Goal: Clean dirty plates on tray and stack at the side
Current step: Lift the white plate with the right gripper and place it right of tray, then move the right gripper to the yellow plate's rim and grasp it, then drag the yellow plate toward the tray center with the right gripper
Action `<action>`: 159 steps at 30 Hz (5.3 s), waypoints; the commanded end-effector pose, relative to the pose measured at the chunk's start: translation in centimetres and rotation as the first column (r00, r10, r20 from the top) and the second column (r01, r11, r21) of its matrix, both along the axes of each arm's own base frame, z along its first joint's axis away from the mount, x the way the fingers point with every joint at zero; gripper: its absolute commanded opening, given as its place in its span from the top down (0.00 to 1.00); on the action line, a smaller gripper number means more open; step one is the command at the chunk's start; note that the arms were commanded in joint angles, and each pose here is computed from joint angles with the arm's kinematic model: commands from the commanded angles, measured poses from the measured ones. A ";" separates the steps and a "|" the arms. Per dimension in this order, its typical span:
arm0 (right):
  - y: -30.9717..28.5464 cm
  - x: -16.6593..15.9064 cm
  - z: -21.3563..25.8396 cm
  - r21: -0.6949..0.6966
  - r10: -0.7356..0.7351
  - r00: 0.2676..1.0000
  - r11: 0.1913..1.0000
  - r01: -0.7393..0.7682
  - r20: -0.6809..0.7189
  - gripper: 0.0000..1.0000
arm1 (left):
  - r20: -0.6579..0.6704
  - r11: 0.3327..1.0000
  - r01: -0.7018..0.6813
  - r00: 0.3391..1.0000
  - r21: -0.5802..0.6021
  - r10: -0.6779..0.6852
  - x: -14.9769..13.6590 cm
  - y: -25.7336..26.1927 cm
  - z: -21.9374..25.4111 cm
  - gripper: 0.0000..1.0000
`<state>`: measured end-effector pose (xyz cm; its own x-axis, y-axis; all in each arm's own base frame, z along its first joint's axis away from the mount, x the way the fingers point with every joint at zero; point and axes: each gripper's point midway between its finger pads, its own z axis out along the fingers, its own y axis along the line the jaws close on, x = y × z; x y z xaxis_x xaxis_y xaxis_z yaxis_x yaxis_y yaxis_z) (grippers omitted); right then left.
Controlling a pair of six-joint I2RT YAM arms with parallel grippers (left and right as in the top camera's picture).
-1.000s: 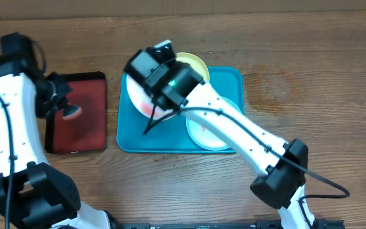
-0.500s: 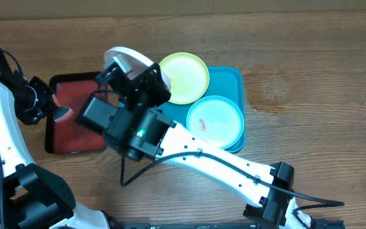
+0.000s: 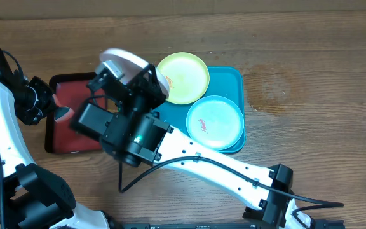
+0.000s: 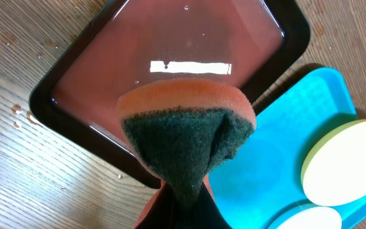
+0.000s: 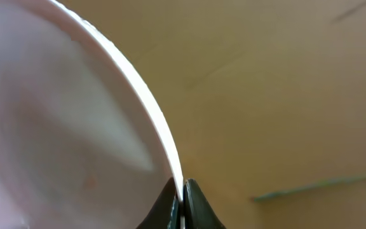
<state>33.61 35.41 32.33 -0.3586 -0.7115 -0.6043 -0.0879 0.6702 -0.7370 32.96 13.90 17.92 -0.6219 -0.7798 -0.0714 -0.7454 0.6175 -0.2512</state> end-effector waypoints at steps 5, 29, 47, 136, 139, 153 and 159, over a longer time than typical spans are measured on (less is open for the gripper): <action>-1.5 3.0 -11.0 0.567 0.300 0.676 0.796 0.211 -0.673 0.96 | 0.015 1.000 0.030 0.999 -0.005 -0.030 0.0 -0.3 0.4 0.96; -40.7 8.2 -21.0 0.324 -0.141 0.363 0.241 0.915 -0.921 0.96 | 0.030 0.999 0.042 0.999 0.004 -0.042 0.5 -0.5 0.5 0.96; -41.2 8.3 -27.5 0.360 -0.133 0.404 0.263 0.895 -0.905 0.62 | 0.026 0.998 0.055 0.998 0.011 -0.055 0.9 -0.8 -0.8 0.96; -2.6 12.3 -26.4 0.525 0.348 0.615 0.841 0.129 -0.707 0.53 | 0.080 0.995 0.098 0.992 0.009 -0.099 1.9 -1.0 -0.5 0.96; -2.2 13.0 -26.1 0.531 0.384 0.629 0.846 0.054 -0.676 0.51 | 0.081 0.995 0.098 0.992 0.010 -0.099 1.9 -1.0 -0.5 0.96; -2.2 13.1 -32.4 0.485 0.361 0.583 0.872 0.065 -0.728 0.57 | 0.084 0.994 0.105 0.991 0.015 -0.106 2.0 -0.9 -0.5 0.96; -3.1 11.9 -33.0 0.457 0.313 0.549 0.878 0.145 -0.775 0.87 | 0.084 0.994 0.105 0.991 0.015 -0.106 2.0 -0.9 -0.5 0.96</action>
<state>46.05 33.21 1.05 -0.7558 -0.5425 -0.3667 -0.5971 0.8009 0.0458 34.86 13.24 17.14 -0.6712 -0.7312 -0.1219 -0.6780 0.6720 -0.2978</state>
